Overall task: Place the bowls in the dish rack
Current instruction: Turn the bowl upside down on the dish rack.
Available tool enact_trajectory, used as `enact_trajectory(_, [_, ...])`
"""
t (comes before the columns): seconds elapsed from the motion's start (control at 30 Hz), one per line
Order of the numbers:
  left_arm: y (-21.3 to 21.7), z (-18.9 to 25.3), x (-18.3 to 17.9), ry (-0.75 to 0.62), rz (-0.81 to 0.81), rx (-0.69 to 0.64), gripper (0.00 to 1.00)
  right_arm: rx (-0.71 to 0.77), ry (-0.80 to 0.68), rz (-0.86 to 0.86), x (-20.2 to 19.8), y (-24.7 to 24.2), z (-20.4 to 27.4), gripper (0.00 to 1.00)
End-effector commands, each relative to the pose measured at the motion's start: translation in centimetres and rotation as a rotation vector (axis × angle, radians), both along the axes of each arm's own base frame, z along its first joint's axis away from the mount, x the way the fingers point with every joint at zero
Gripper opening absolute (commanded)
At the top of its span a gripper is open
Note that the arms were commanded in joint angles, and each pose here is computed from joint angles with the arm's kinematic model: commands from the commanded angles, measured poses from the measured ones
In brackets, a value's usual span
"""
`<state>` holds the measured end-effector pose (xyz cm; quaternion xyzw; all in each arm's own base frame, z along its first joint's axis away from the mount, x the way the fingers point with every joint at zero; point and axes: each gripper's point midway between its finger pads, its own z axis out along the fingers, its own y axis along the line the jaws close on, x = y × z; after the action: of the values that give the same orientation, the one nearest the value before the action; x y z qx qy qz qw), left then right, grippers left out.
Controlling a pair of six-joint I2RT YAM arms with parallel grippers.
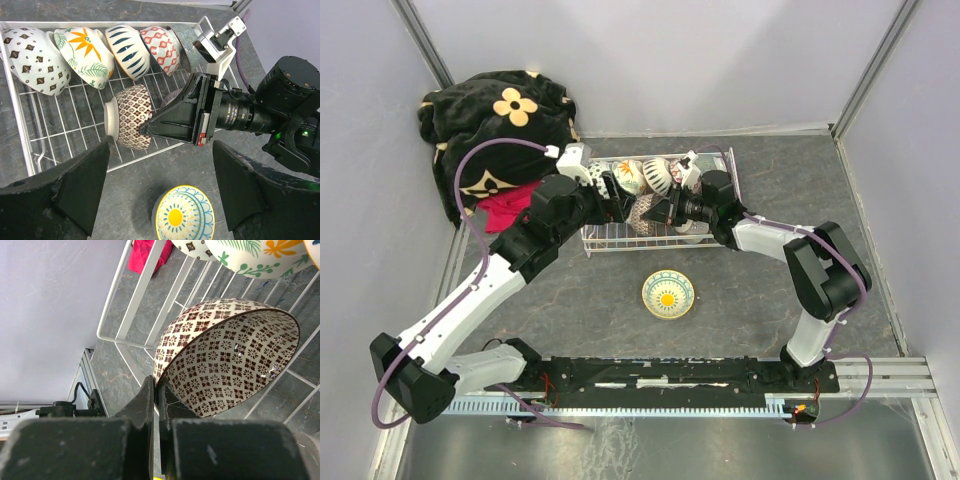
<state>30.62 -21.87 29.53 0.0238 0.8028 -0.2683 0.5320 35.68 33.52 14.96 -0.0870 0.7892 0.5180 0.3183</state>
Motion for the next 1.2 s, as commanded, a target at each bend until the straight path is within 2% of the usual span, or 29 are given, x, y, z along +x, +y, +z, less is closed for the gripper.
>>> enact_trajectory(0.0, [-0.6, 2.1, 0.7, -0.053, -0.009, -0.050, 0.89, -0.015, -0.008, 0.043, -1.1, -0.5, 0.0, 0.02])
enact_trajectory(0.33, [-1.2, 1.6, 1.1, -0.036, -0.022, -0.045, 0.89, -0.092, 0.041, 0.062, -1.9, -1.8, -2.6, 0.12])
enact_trajectory(0.97, [-1.6, 1.2, 1.4, -0.026, -0.031, -0.033, 0.89, -0.234, 0.070, -0.027, -2.3, -6.2, -3.5, 0.15])
enact_trajectory(1.17, [-1.5, 0.9, 1.3, -0.021, -0.031, -0.029, 0.89, -0.269, 0.059, -0.044, -2.8, -7.6, -2.7, 0.26])
